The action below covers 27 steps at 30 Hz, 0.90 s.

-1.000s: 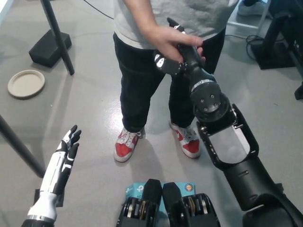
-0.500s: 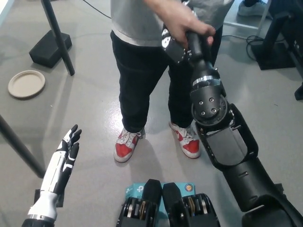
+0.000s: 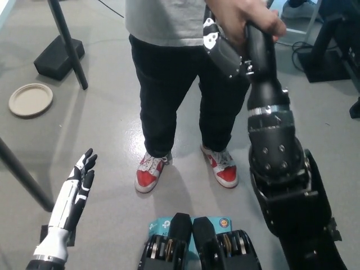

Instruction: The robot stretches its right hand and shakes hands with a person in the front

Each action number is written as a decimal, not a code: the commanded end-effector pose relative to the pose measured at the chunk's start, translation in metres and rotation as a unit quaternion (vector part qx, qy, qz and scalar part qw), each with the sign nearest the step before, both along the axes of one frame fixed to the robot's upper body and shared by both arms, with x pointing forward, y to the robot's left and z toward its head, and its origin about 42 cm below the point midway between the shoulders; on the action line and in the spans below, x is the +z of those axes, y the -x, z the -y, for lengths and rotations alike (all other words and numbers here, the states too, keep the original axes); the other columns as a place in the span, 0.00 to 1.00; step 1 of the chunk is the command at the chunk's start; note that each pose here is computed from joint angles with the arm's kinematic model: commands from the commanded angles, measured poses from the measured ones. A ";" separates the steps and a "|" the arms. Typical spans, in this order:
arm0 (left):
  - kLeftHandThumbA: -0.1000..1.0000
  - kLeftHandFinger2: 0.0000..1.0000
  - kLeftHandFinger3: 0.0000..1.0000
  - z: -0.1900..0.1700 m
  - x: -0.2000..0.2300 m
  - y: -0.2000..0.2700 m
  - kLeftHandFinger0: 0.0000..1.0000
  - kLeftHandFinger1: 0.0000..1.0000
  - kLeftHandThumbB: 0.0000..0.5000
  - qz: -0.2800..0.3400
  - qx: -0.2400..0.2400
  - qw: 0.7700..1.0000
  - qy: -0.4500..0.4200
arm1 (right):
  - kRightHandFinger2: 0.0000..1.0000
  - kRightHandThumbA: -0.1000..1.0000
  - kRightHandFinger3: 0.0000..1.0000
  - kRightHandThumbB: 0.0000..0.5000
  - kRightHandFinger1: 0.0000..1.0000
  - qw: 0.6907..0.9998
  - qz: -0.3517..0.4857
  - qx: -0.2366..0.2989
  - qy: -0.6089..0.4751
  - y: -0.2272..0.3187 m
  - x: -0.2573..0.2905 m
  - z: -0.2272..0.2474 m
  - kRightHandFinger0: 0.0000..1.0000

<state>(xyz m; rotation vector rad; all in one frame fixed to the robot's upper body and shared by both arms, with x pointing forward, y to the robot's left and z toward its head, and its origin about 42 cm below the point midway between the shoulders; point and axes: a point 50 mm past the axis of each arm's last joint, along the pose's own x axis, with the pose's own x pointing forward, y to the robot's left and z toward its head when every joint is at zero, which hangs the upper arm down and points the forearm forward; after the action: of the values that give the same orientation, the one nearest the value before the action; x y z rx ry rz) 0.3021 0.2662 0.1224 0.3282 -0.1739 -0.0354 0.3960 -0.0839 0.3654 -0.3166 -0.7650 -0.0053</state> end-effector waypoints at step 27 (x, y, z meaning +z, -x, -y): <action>1.00 1.00 1.00 0.002 0.022 -0.011 1.00 1.00 0.21 0.044 -0.014 0.999 -0.022 | 1.00 0.11 1.00 0.44 1.00 0.941 -0.319 -0.024 0.115 -0.155 -0.094 -0.003 0.90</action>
<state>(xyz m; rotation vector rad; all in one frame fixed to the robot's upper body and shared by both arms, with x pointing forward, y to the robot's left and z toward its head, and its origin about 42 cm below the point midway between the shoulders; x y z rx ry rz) 0.3048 0.2651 0.1253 0.3338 -0.1823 -0.0390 0.5256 -0.0881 0.2419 -0.5814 -0.0470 0.1238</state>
